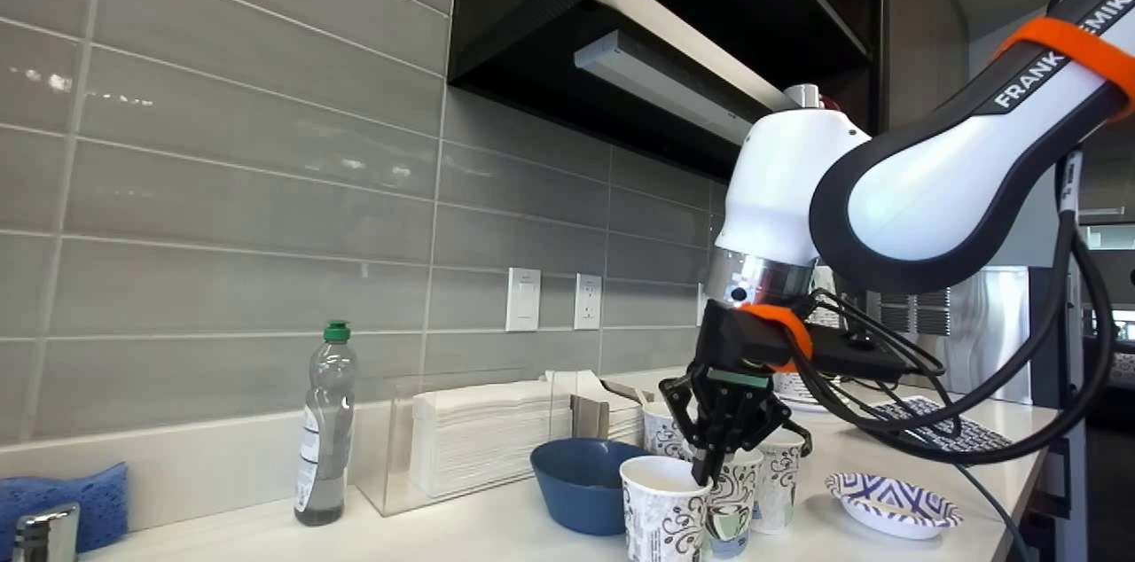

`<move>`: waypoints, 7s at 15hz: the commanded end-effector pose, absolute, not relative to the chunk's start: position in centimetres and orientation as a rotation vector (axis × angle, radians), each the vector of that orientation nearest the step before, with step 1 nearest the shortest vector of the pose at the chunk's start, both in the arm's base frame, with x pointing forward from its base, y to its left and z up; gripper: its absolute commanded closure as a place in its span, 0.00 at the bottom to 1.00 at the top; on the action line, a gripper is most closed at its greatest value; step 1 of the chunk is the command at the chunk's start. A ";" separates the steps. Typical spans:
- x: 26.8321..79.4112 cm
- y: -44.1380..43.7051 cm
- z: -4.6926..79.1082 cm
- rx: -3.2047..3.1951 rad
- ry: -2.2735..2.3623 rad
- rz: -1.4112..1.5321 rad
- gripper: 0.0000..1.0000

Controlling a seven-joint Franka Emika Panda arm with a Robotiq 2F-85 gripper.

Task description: Pick up the coffee up and pour the beans into the two coffee cups

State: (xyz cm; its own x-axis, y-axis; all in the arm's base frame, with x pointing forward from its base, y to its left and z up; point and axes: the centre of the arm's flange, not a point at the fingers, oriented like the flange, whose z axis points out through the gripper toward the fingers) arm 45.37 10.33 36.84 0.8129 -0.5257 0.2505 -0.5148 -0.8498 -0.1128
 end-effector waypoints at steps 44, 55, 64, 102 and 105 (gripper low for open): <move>44.3 13.7 57.4 -3.527 0.446 -0.406 0.99; 45.0 14.1 55.2 -3.618 0.349 -0.367 0.97; 46.6 14.7 53.7 -3.819 0.509 -0.459 0.99; 54.3 17.4 43.1 -4.210 0.926 -0.162 0.99; 54.8 17.8 42.0 -4.253 0.897 -0.144 0.99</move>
State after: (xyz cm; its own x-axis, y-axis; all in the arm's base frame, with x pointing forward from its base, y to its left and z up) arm 53.28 16.97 42.39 0.9371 -0.2558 0.2375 -0.3179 -0.3442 0.8835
